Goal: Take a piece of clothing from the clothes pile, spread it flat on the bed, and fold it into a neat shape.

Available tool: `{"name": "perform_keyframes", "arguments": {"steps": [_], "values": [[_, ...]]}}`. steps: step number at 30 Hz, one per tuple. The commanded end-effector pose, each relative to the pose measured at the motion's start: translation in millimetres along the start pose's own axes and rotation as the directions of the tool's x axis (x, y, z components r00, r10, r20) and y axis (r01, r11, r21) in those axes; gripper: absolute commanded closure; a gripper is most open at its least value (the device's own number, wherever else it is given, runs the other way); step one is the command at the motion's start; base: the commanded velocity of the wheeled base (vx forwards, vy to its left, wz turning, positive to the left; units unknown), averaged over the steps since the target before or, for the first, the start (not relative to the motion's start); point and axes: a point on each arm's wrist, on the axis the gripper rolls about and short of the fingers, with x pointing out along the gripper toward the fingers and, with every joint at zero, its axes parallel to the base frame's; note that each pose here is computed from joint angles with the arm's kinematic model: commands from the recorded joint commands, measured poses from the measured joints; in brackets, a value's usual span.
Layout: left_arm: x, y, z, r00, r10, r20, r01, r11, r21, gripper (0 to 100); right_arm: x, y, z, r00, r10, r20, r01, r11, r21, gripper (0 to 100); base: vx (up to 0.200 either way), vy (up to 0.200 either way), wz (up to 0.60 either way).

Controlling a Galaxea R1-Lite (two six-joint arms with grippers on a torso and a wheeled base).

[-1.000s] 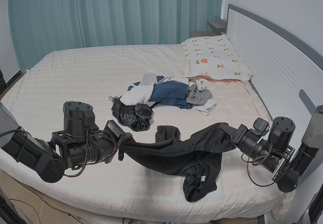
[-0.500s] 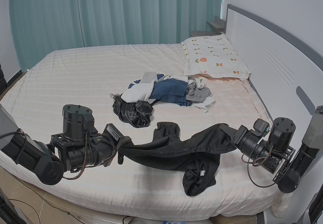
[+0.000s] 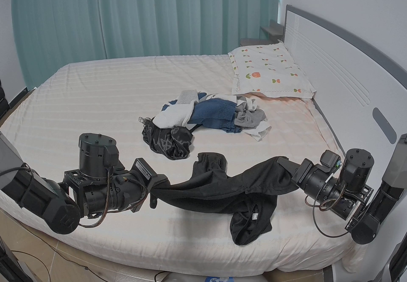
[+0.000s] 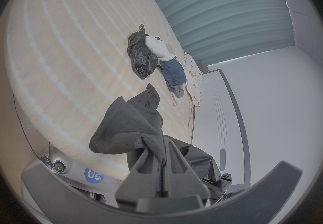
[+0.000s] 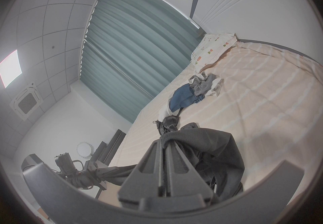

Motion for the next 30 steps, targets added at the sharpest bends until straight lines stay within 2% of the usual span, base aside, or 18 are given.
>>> {"name": "perform_keyframes", "arguments": {"steps": [1,13,30], "values": [[0.3,0.3,-0.1,1.000,0.001,-0.001,-0.001,1.000,-0.001,100,-0.6,3.5,-1.4,1.000,0.014,-0.004,-0.014,1.000,0.001,100,0.000,0.000,0.00],[1.2,2.2,5.5,1.000,0.006,0.016,-0.006,1.000,-0.011,100,-0.2,4.2,-3.1,1.000,0.017,-0.009,-0.017,1.000,0.012,100,0.000,0.000,0.00],[-3.6,-0.6,6.8,1.000,-0.008,0.023,0.008,1.000,-0.023,100,-3.5,11.4,0.8,0.999,0.035,0.018,-0.035,0.999,0.012,100,0.000,0.200,0.00]]}}
